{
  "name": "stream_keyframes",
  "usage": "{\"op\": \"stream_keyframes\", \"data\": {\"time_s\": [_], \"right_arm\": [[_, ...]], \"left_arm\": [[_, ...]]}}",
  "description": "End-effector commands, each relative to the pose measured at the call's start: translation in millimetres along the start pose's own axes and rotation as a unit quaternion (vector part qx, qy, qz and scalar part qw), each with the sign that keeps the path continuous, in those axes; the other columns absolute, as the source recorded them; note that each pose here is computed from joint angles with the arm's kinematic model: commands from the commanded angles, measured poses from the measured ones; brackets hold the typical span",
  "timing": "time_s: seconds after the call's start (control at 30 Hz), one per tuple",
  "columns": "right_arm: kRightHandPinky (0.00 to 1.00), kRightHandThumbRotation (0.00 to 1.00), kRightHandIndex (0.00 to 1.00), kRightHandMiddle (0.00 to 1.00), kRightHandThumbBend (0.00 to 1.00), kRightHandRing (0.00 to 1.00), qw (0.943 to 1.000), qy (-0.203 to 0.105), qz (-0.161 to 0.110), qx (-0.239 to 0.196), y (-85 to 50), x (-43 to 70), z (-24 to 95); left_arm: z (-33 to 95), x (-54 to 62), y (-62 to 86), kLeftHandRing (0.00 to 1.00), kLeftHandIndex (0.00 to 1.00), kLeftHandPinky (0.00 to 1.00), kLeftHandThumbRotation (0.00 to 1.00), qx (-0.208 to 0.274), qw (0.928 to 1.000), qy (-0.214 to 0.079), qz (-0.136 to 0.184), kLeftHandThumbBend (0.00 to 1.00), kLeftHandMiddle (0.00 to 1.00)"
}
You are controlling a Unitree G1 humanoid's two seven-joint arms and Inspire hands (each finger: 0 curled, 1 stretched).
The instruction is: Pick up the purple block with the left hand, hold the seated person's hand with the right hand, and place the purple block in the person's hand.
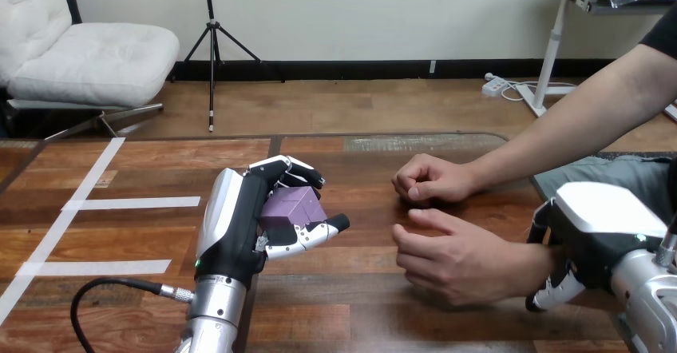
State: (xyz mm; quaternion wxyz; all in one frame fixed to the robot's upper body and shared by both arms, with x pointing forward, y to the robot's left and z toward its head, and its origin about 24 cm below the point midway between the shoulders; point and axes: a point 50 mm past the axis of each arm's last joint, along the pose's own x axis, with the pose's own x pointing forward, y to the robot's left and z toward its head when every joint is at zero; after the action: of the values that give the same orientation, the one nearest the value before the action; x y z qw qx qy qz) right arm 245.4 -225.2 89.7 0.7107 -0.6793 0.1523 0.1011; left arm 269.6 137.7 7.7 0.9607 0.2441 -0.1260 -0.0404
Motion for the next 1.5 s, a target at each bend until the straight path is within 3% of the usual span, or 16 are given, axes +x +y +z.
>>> {"op": "stream_keyframes", "data": {"time_s": [0.0,1.47], "right_arm": [[0.36,0.0,0.52,0.53,0.78,0.46,0.9981,-0.013,-0.06,0.001,-25.9,-5.9,4.0],[0.3,0.0,0.52,0.48,0.83,0.39,0.994,-0.05,-0.097,-0.007,-40.6,-16.1,17.4]], "left_arm": [[21.4,18.5,8.2,0.43,0.5,0.37,0.0,-0.006,0.9981,-0.057,0.022,0.7,0.5],[24.7,17.6,5.7,0.42,0.5,0.36,0.0,-0.019,0.9975,-0.066,0.02,0.71,0.49]]}}
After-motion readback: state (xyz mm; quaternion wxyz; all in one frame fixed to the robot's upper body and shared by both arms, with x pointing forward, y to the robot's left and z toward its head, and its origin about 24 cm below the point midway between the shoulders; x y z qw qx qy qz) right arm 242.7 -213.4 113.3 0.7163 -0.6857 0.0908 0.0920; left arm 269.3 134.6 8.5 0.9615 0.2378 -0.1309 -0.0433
